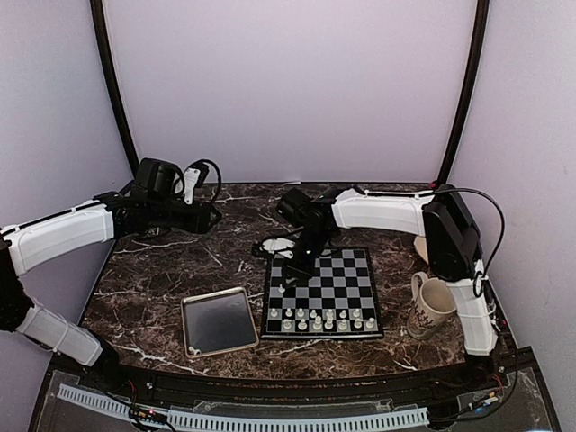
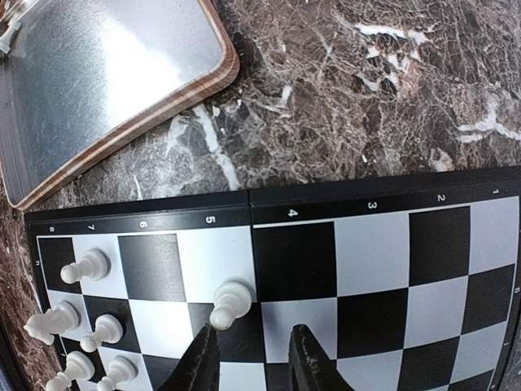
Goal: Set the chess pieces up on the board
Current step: Pick up the pawn from the chessboard.
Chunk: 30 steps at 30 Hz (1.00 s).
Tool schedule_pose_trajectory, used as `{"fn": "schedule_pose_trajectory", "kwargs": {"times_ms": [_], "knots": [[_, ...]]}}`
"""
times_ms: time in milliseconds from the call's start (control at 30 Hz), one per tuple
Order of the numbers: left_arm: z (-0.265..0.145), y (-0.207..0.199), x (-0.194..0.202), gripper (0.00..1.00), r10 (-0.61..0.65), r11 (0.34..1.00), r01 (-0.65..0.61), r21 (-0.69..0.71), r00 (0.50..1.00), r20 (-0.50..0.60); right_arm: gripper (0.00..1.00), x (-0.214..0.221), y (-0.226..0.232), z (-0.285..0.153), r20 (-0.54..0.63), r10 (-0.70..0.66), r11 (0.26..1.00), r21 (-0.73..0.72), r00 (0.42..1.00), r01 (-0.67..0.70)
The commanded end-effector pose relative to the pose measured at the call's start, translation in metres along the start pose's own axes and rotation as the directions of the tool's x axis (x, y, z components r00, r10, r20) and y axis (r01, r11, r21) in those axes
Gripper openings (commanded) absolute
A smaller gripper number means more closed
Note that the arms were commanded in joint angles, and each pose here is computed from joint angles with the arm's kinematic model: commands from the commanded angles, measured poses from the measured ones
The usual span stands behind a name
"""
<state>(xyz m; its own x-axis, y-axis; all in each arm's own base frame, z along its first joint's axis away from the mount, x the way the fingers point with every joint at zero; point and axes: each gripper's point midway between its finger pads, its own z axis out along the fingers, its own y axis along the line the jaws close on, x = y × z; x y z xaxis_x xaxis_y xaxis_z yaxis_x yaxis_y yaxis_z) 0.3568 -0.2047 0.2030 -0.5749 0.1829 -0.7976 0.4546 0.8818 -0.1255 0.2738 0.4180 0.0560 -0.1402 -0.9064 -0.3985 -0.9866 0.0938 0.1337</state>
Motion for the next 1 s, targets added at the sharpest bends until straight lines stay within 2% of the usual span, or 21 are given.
{"fn": "schedule_pose_trajectory", "kwargs": {"times_ms": [0, 400, 967], "knots": [[-0.012, -0.002, -0.001, 0.54, -0.002, 1.0, 0.002, 0.009, 1.0, 0.016, 0.31, -0.005, 0.006, 0.004, -0.013, 0.004, 1.0, -0.018, 1.0, -0.004], [-0.008, -0.004, 0.001, 0.54, -0.003, 1.0, 0.003, 0.022, 1.0, 0.002, 0.27, -0.013, 0.015, 0.009, -0.002, -0.009, 0.999, -0.052, 1.0, 0.009], [0.0, -0.006, 0.009, 0.54, -0.005, 0.999, 0.007, 0.038, 0.999, -0.033, 0.05, -0.013, 0.016, 0.007, -0.015, -0.007, 0.999, -0.053, 1.0, 0.006]]}}
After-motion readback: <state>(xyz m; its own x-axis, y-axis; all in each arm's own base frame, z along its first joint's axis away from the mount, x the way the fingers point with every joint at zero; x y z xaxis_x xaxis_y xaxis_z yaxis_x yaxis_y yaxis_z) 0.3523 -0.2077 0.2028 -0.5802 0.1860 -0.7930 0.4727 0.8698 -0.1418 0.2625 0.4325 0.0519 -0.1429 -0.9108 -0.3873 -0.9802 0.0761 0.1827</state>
